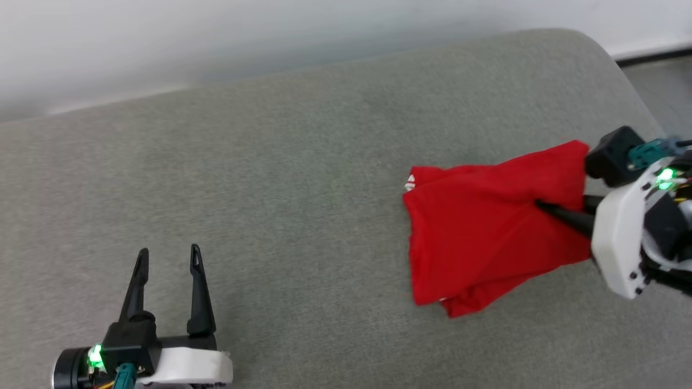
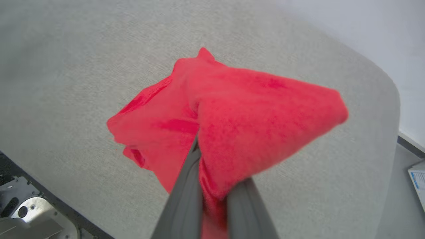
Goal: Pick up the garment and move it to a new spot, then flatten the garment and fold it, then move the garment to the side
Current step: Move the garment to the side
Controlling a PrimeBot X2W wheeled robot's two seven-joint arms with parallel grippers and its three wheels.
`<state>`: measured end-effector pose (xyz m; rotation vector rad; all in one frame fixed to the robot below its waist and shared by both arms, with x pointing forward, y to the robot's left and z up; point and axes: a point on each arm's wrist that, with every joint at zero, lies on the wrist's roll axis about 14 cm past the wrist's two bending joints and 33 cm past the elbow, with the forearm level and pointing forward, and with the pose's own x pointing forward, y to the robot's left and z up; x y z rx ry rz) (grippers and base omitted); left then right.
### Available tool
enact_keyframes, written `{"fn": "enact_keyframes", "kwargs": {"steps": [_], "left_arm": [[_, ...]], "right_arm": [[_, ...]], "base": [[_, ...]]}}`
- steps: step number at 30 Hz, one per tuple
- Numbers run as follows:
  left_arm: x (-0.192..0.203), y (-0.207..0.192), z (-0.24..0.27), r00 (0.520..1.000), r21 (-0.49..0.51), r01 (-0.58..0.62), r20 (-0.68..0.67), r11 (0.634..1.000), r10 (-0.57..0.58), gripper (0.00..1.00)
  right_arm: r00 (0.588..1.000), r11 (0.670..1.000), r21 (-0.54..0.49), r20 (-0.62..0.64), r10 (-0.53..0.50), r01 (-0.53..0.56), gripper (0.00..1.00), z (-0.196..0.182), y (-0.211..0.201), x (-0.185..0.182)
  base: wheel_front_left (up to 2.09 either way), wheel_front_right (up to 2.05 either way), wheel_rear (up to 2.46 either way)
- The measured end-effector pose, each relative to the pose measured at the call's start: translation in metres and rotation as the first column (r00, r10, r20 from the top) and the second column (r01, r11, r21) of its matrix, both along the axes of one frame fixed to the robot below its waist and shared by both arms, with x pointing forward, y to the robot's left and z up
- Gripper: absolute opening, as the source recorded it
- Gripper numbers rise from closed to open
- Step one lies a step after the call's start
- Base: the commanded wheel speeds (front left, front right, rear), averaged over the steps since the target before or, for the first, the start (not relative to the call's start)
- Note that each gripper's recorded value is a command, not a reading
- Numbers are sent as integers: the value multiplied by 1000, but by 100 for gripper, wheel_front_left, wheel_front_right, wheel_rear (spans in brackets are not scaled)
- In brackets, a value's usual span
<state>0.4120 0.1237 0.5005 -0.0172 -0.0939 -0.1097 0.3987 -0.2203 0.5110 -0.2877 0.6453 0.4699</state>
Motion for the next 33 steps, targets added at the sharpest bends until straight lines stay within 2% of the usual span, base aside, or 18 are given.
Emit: {"fn": "enact_keyframes", "kwargs": {"steps": [5,6,7,13,17,20,24,27,28,29,33], "left_arm": [[21,-18,-14,998,2,61,-16,998,-61,100],[21,-18,-14,998,2,61,-16,998,-61,100],[30,-24,-19,997,5,79,-19,997,-79,100],[50,-30,-39,993,10,110,-37,994,-109,100],[59,-30,-53,992,12,117,-53,993,-116,100],[64,-28,-63,991,14,116,-68,993,-115,100],[68,-27,-73,990,13,114,-82,993,-112,100],[68,-27,-74,990,14,111,-85,994,-109,100],[68,-27,-72,991,15,108,-83,994,-106,100],[67,-27,-70,991,14,108,-80,994,-106,100],[61,-30,-57,992,6,110,-61,994,-110,100]], "right_arm": [[989,981,-129,-2,-149,147,0,-13,-69,13],[989,981,-129,-2,-149,147,0,-13,-69,13],[977,961,-185,-8,-212,207,0,-20,-98,17],[937,877,-354,-9,-350,324,0,-38,-170,32],[884,818,-373,13,-467,438,0,-44,-211,42],[855,781,-395,22,-518,483,0,-54,-230,46],[839,760,-403,37,-543,510,0,-67,-238,54],[815,750,-370,37,-579,549,0,-79,-238,53],[813,745,-371,47,-581,554,84,-80,-239,52],[807,738,-366,67,-586,567,100,-77,-242,52],[798,722,-339,258,-545,603,100,-32,-258,67]], "base": [[0,0,0],[0,0,0],[0,0,0],[0,0,0],[0,0,0],[0,0,0],[0,0,0],[0,0,0],[0,0,0],[0,0,0],[0,0,0]]}}
